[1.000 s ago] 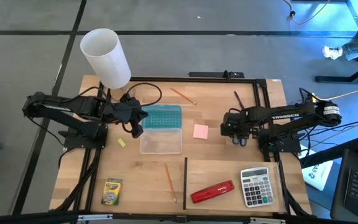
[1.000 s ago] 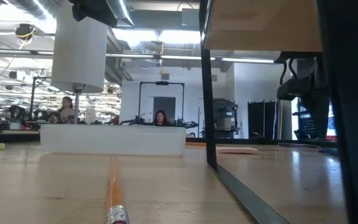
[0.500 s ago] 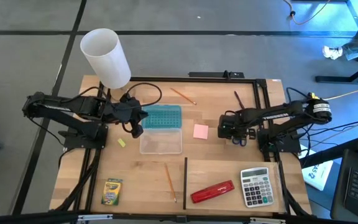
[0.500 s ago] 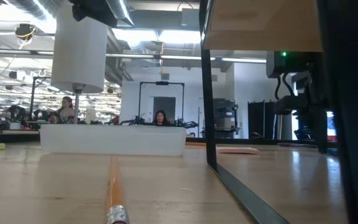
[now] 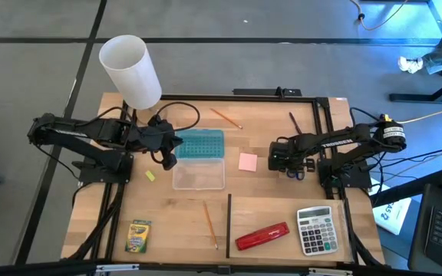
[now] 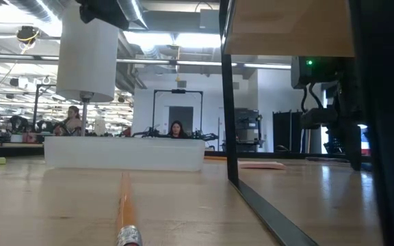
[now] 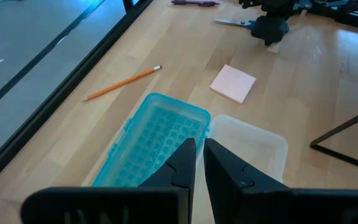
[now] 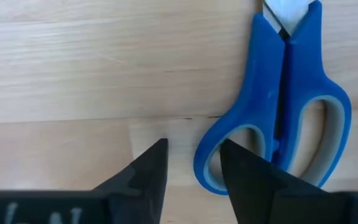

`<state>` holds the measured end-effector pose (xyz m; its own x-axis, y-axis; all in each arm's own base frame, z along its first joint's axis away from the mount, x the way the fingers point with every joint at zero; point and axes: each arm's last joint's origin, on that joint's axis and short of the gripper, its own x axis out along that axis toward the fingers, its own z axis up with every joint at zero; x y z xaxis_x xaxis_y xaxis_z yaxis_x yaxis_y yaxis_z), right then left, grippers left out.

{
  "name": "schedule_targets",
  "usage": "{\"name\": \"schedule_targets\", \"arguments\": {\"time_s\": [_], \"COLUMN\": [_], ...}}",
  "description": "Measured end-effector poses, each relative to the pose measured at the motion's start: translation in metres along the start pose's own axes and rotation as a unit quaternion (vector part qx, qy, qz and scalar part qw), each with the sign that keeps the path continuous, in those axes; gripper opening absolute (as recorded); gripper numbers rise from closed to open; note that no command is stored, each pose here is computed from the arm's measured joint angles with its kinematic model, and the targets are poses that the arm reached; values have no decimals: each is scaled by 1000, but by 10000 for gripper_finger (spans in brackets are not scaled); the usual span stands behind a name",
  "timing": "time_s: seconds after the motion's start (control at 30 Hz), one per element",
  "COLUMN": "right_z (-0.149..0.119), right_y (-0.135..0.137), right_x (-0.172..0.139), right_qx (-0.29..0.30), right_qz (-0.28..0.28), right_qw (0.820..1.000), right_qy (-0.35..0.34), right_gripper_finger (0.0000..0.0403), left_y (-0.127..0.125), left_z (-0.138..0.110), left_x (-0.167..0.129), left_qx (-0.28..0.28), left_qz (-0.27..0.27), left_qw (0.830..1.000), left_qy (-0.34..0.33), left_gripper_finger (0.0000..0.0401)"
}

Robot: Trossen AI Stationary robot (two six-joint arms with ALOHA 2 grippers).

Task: Pack school essentials
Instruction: Put the blue scissors into the blue supply box

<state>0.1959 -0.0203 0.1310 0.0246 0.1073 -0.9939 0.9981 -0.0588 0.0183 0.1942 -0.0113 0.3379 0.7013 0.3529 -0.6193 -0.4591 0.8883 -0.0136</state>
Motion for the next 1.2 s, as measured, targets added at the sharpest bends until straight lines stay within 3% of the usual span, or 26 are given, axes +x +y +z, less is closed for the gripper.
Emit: {"name": "schedule_targets", "arguments": {"time_s": [0.53, 1.07, 1.2], "right_z": [0, 0, 2], "right_y": [0, 5, 14], "right_x": [1, -4, -12], "right_qx": [-52, -113, -123], "right_qz": [-1, 2, 18], "right_qw": [999, 994, 991], "right_qy": [-5, -14, -50], "right_gripper_finger": [31, 33, 36], "left_y": [0, 0, 0], "left_z": [0, 0, 0], "left_x": [0, 0, 0], "left_qx": [0, 0, 0], "left_qz": [0, 0, 0], "left_qw": [1000, 1000, 1000], "left_qy": [0, 0, 0], "left_gripper_finger": [27, 28, 27]}}
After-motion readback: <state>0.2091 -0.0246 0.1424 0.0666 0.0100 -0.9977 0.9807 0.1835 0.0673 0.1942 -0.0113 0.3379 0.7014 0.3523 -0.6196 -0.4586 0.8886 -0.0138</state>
